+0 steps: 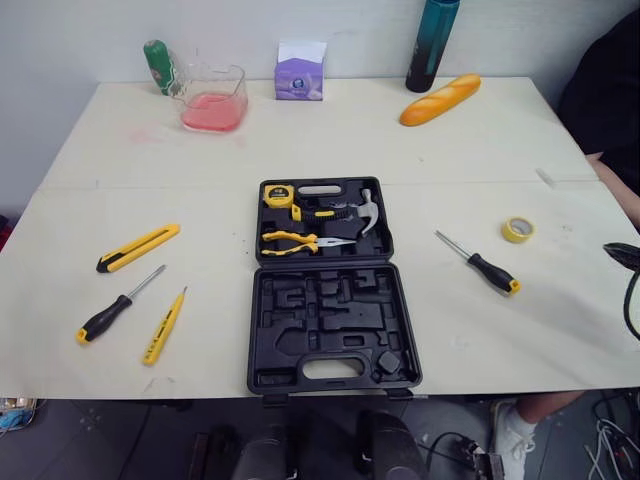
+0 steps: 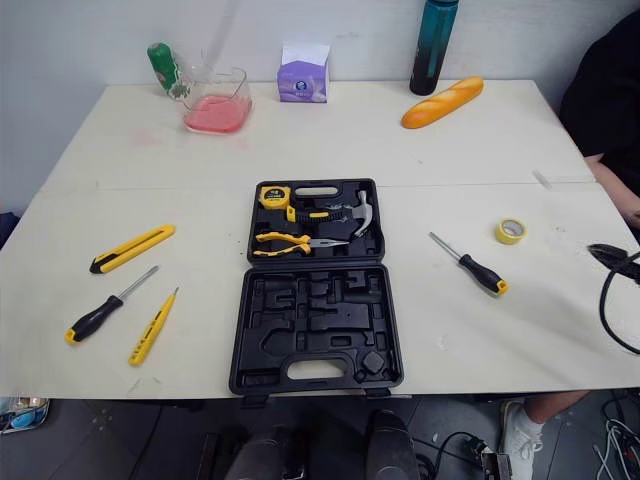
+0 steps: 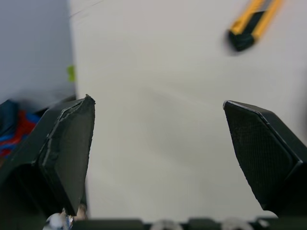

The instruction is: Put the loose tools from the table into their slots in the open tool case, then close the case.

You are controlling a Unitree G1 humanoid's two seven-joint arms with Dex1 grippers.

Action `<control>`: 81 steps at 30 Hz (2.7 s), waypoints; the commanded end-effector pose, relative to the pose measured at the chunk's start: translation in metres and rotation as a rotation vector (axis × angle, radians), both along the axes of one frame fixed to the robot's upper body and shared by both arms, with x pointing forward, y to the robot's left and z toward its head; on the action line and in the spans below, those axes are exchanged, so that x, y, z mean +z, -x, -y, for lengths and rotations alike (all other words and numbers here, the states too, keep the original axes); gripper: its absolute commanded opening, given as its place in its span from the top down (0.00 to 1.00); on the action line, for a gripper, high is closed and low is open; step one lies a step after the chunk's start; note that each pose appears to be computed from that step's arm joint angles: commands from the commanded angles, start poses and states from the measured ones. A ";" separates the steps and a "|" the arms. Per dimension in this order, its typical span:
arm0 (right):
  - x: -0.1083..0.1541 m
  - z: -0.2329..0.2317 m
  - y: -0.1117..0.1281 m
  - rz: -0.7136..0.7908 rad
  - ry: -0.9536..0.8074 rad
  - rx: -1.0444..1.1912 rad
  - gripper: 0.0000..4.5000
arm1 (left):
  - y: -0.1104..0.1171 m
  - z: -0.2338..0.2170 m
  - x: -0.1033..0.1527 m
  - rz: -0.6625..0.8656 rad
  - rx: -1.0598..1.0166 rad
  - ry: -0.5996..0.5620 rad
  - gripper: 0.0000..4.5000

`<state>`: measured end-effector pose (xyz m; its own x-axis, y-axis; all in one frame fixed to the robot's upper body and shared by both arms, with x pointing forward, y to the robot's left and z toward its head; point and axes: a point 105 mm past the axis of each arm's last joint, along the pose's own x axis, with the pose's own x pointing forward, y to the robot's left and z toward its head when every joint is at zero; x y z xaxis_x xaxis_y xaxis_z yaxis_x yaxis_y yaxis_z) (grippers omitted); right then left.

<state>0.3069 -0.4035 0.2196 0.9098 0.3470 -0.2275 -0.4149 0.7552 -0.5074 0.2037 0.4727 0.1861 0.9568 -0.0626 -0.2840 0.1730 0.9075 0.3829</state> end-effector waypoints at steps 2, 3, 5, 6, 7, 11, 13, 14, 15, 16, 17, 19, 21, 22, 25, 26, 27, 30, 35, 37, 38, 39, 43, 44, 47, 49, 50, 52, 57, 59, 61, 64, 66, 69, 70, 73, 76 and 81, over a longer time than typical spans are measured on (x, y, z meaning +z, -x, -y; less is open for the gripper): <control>0.013 -0.050 -0.004 0.065 -0.077 0.261 0.01 | -0.009 0.040 -0.002 -0.077 -0.197 0.003 0.00; 0.010 -0.064 -0.006 0.045 -0.104 0.303 0.01 | -0.011 0.048 -0.005 -0.112 -0.227 0.016 0.00; 0.006 -0.089 -0.008 0.042 -0.169 0.354 0.01 | -0.012 0.065 -0.011 -0.183 -0.285 0.048 0.00; 0.006 -0.096 -0.008 0.052 -0.182 0.359 0.01 | -0.012 0.070 -0.011 -0.194 -0.298 0.049 0.00; 0.007 -0.100 -0.007 0.061 -0.188 0.357 0.01 | -0.012 0.072 -0.011 -0.197 -0.301 0.047 0.00; 0.005 -0.172 0.010 0.102 -0.304 0.615 0.01 | -0.017 0.090 -0.025 -0.308 -0.293 0.078 0.00; 0.004 -0.194 0.017 0.107 -0.326 0.696 0.01 | -0.023 0.091 -0.028 -0.310 -0.279 0.059 0.00; 0.004 -0.203 0.020 0.114 -0.339 0.726 0.01 | -0.024 0.091 -0.030 -0.313 -0.271 0.058 0.00; 0.006 -0.211 0.022 0.134 -0.356 0.756 0.01 | -0.025 0.092 -0.032 -0.326 -0.267 0.073 0.00; 0.008 -0.224 0.026 0.150 -0.370 0.808 0.01 | -0.027 0.094 -0.035 -0.334 -0.268 0.079 0.00; 0.009 -0.232 0.029 0.160 -0.378 0.840 0.01 | -0.029 0.095 -0.037 -0.338 -0.270 0.082 0.00; 0.011 -0.243 0.035 0.164 -0.408 0.890 0.01 | -0.031 0.099 -0.039 -0.347 -0.276 0.108 0.00; 0.012 -0.258 0.044 0.165 -0.395 0.973 0.01 | -0.034 0.109 -0.040 -0.353 -0.313 0.133 0.00; 0.012 -0.265 0.048 0.159 -0.397 1.004 0.01 | -0.036 0.112 -0.041 -0.355 -0.320 0.136 0.00; 0.009 -0.276 0.057 0.134 -0.378 1.068 0.01 | -0.044 0.114 -0.041 -0.346 -0.313 0.134 0.00; 0.007 -0.277 0.059 0.128 -0.358 1.085 0.01 | -0.047 0.113 -0.041 -0.343 -0.310 0.126 0.00; 0.006 -0.278 0.060 0.118 -0.349 1.097 0.01 | -0.048 0.114 -0.042 -0.346 -0.313 0.121 0.00; -0.001 -0.276 0.063 0.085 -0.336 1.121 0.01 | -0.050 0.117 -0.049 -0.383 -0.336 0.101 0.00; -0.007 -0.271 0.062 0.069 -0.296 1.125 0.01 | -0.044 0.105 -0.057 -0.416 -0.301 0.081 0.00; -0.009 -0.269 0.060 0.068 -0.293 1.115 0.01 | -0.042 0.100 -0.060 -0.415 -0.286 0.084 0.00; -0.010 -0.268 0.059 0.066 -0.293 1.112 0.01 | -0.040 0.097 -0.063 -0.415 -0.278 0.082 0.00; -0.010 -0.267 0.059 0.065 -0.294 1.110 0.01 | -0.039 0.096 -0.065 -0.416 -0.273 0.080 0.00; -0.011 -0.266 0.058 0.067 -0.291 1.100 0.01 | -0.040 0.095 -0.069 -0.392 -0.261 0.094 0.00; -0.012 -0.265 0.058 0.067 -0.290 1.098 0.01 | -0.040 0.097 -0.070 -0.387 -0.274 0.092 0.00; -0.013 -0.264 0.055 0.066 -0.283 1.094 0.01 | -0.043 0.102 -0.074 -0.363 -0.289 0.094 0.00; -0.013 -0.262 0.052 0.069 -0.271 1.088 0.00 | -0.045 0.103 -0.074 -0.360 -0.288 0.096 0.12; -0.013 -0.261 0.050 0.070 -0.269 1.087 0.00 | -0.046 0.104 -0.075 -0.360 -0.289 0.097 0.19; -0.014 -0.261 0.050 0.065 -0.263 1.088 0.00 | -0.048 0.106 -0.074 -0.354 -0.292 0.106 0.38; -0.018 -0.262 0.052 0.049 -0.259 1.098 0.00 | -0.046 0.106 -0.079 -0.384 -0.284 0.108 0.78; -0.018 -0.262 0.052 0.051 -0.260 1.095 0.00 | -0.046 0.106 -0.079 -0.386 -0.288 0.103 0.78; -0.018 -0.261 0.052 0.052 -0.259 1.092 0.00 | -0.046 0.104 -0.077 -0.373 -0.282 0.103 0.78; -0.019 -0.260 0.051 0.054 -0.254 1.086 0.00 | -0.048 0.103 -0.069 -0.334 -0.286 0.087 0.78; -0.019 -0.257 0.051 0.060 -0.252 1.071 0.00 | -0.053 0.110 -0.051 -0.252 -0.333 0.059 0.78; -0.018 -0.252 0.050 0.066 -0.264 1.029 0.00 | -0.058 0.131 -0.027 -0.132 -0.465 -0.013 0.78; -0.018 -0.250 0.050 0.064 -0.260 1.020 0.00 | -0.057 0.139 -0.022 -0.125 -0.508 -0.033 0.78; -0.017 -0.244 0.048 0.067 -0.244 0.998 0.00 | -0.058 0.154 -0.010 -0.110 -0.580 -0.056 0.78; -0.016 -0.234 0.044 0.072 -0.227 0.949 0.00 | -0.064 0.185 0.006 -0.077 -0.691 -0.084 0.78; -0.019 -0.218 0.044 0.053 -0.193 0.880 0.00 | -0.068 0.255 0.022 -0.069 -0.940 -0.117 0.78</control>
